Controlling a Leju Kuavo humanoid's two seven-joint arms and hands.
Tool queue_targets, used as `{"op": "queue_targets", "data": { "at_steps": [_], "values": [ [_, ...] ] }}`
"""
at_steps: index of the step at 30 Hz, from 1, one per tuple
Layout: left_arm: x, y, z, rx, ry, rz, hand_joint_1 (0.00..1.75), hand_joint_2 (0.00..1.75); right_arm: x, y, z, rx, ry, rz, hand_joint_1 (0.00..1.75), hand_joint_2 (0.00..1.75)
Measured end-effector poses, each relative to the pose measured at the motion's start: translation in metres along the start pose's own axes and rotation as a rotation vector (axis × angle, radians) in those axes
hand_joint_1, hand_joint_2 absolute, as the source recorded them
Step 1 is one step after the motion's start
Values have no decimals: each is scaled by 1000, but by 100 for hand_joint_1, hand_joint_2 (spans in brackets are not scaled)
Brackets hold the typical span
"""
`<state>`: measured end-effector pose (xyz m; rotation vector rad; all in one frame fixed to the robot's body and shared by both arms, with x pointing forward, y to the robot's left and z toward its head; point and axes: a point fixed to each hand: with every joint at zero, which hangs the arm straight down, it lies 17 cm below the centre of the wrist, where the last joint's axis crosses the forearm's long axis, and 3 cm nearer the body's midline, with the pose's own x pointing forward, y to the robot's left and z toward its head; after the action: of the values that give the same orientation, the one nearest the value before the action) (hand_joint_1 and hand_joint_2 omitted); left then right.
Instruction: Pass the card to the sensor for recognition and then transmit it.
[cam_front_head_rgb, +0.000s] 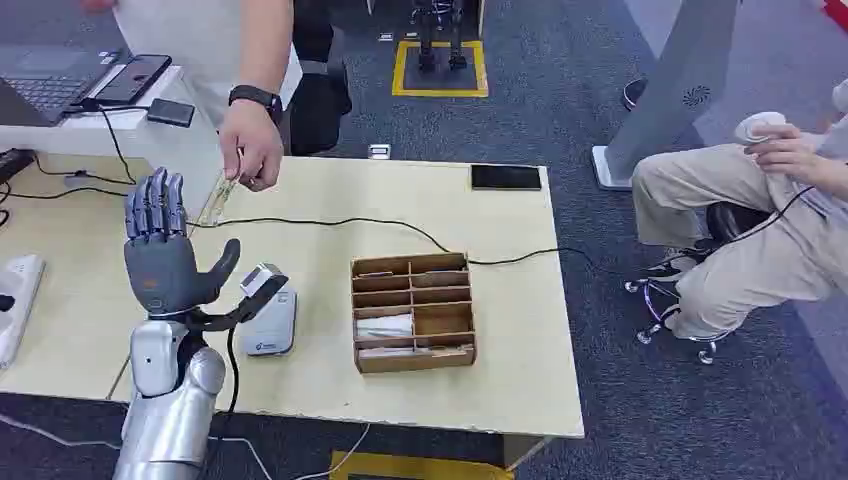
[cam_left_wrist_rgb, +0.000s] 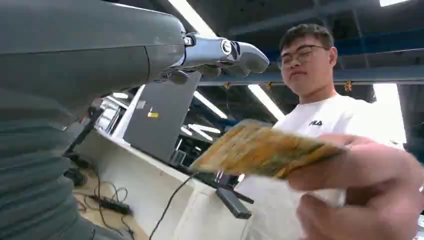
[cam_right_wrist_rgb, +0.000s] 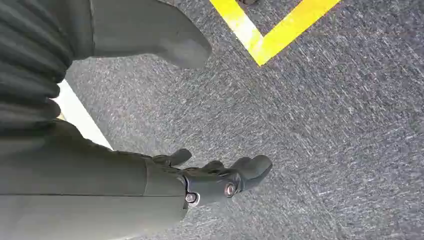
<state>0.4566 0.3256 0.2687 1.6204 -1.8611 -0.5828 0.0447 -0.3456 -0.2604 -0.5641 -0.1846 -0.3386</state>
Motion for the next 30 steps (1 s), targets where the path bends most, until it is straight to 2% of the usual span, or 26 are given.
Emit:
{"op": "queue_targets", "data": {
  "at_steps": [2, 3, 4, 12, 30],
  "values": [
    [-2, 1, -2, 0, -2, -19, 0, 175, 0, 0, -1, 1, 0, 1, 0, 175],
    [-4, 1, -2, 0, 2, -24, 16, 175, 0, -1, -1, 1, 0, 1, 0, 175],
    [-4, 1, -3, 0, 2, -29, 175, 175, 0, -1, -1, 0, 0, 2, 0, 175],
    [-10, 4, -8, 20, 47, 12, 175, 175, 1, 0, -1, 4, -6, 2, 0, 175],
    [1, 8, -8, 49, 17, 71, 175, 175, -1, 5, 0, 16, -3, 5, 0, 175]
  ]
}}
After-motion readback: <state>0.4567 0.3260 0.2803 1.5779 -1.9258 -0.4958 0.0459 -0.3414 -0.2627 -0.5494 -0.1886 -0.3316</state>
